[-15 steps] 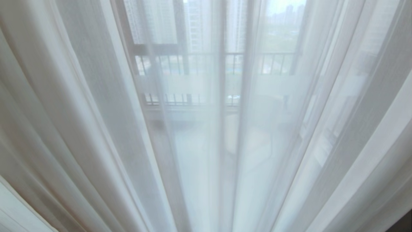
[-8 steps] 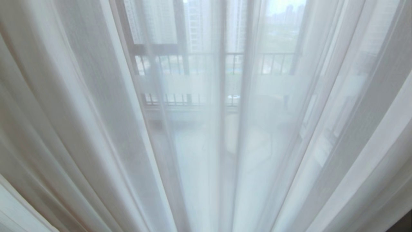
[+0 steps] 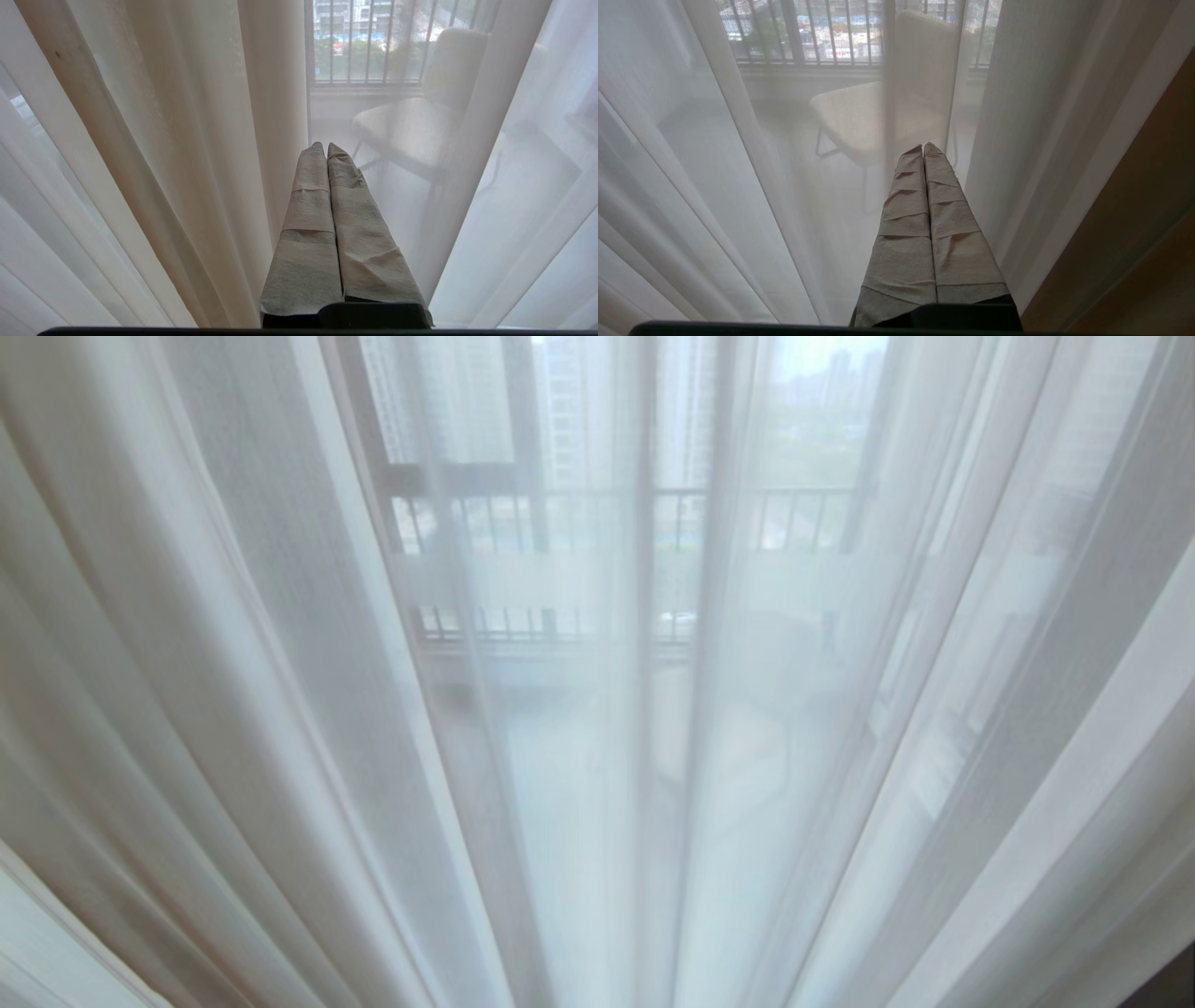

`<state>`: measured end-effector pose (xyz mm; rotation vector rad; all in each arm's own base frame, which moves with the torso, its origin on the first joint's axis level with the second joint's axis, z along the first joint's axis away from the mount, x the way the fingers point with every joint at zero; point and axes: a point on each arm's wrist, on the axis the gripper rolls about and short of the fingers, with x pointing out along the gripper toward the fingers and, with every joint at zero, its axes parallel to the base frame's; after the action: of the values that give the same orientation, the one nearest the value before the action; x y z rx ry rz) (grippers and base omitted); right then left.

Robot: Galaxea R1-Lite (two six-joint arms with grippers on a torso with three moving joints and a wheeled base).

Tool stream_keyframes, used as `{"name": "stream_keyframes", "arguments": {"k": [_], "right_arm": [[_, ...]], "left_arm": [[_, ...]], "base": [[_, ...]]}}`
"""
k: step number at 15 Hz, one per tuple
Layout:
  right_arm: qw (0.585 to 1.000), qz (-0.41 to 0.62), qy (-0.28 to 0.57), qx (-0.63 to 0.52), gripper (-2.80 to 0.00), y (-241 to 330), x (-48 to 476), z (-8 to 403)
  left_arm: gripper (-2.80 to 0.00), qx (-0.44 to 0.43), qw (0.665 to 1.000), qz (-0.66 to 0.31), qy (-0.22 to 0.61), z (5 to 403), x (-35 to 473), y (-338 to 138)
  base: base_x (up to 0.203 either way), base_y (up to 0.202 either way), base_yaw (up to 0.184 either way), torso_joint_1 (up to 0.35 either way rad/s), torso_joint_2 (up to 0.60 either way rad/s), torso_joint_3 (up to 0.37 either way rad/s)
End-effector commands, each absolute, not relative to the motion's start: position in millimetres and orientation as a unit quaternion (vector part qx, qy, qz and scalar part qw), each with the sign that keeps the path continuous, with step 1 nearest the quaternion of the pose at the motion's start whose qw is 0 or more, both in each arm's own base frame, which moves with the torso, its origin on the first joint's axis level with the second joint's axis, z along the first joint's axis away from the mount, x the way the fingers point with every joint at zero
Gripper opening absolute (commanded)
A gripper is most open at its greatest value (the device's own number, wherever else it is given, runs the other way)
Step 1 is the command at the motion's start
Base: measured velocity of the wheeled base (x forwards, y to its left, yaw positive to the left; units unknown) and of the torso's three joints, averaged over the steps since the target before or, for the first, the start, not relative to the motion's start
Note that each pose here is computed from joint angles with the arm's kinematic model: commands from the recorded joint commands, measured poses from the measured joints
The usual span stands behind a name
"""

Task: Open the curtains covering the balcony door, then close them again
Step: Close the outer curtains on both sides

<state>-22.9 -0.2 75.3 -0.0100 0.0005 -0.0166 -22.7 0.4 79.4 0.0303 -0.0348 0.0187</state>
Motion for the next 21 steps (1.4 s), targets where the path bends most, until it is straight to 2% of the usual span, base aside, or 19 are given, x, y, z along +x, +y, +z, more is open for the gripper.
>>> {"name": "stream_keyframes", "arguments": {"k": [1, 7, 21], "right_arm": [[1.0, -0.008, 0.001, -0.005, -2.8, -0.2, -22.8, 75.3], [1.0, -0.008, 0.001, -0.005, -2.8, -0.2, -22.8, 75.3], [1.0, -0.008, 0.001, -0.005, -2.8, -0.2, -22.8, 75.3]], "left_arm": [[-2.8, 0.015, 1.0, 0.01, -0.019, 79.4, -22.9, 0.4], [-2.8, 0.014, 1.0, 0.01, -0.02, 79.6, -22.9, 0.4], [-2.8, 0.013, 1.0, 0.01, -0.02, 79.6, -22.9, 0.4]], "base": [[0.0, 0.0, 0.0, 0.0, 0.0, 0.0], [0.0, 0.038, 0.0, 0.001, 0.0, 0.0], [0.0, 0.189, -0.001, 0.002, 0.0, 0.001]]}}
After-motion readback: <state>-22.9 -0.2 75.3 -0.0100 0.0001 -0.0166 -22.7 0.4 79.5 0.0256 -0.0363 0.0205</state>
